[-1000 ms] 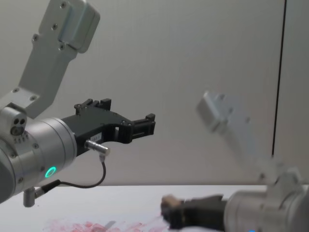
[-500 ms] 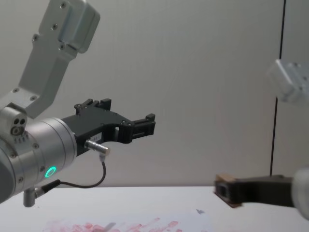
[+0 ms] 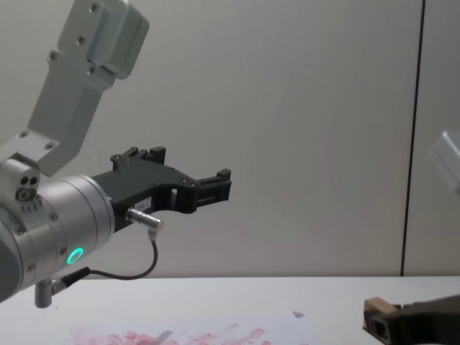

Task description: Use the one hand to pick up the stamp and affix it onto the A4 paper.

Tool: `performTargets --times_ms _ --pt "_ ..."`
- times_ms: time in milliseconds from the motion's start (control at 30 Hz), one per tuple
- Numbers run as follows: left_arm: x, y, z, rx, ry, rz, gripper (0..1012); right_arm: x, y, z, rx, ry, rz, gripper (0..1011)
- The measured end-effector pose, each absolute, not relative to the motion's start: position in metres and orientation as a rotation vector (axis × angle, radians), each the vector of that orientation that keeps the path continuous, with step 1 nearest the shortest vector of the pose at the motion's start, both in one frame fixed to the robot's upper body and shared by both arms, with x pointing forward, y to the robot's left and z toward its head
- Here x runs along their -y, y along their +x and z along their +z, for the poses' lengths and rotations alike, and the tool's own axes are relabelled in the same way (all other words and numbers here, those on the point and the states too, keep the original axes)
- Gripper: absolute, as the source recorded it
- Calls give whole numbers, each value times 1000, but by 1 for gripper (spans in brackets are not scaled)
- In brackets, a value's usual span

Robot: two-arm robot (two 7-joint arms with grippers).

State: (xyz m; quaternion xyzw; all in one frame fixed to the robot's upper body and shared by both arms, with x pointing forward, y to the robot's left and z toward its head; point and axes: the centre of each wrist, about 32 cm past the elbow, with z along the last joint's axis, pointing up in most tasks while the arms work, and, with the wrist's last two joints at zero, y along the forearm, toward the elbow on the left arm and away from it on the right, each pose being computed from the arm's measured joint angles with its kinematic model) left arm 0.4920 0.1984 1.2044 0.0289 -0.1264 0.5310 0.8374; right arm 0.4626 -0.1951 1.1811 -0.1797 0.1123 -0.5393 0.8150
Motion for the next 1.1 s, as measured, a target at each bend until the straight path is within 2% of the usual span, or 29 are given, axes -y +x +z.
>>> performTargets --times_ms 767,1100 --pt "-198 492 1204 268 61 1124 1001 197 472 1157 -206 -472 -1156 239" --pt "-198 492 1204 268 61 1124 1001 197 473 1153 -201 -483 -1158 559"
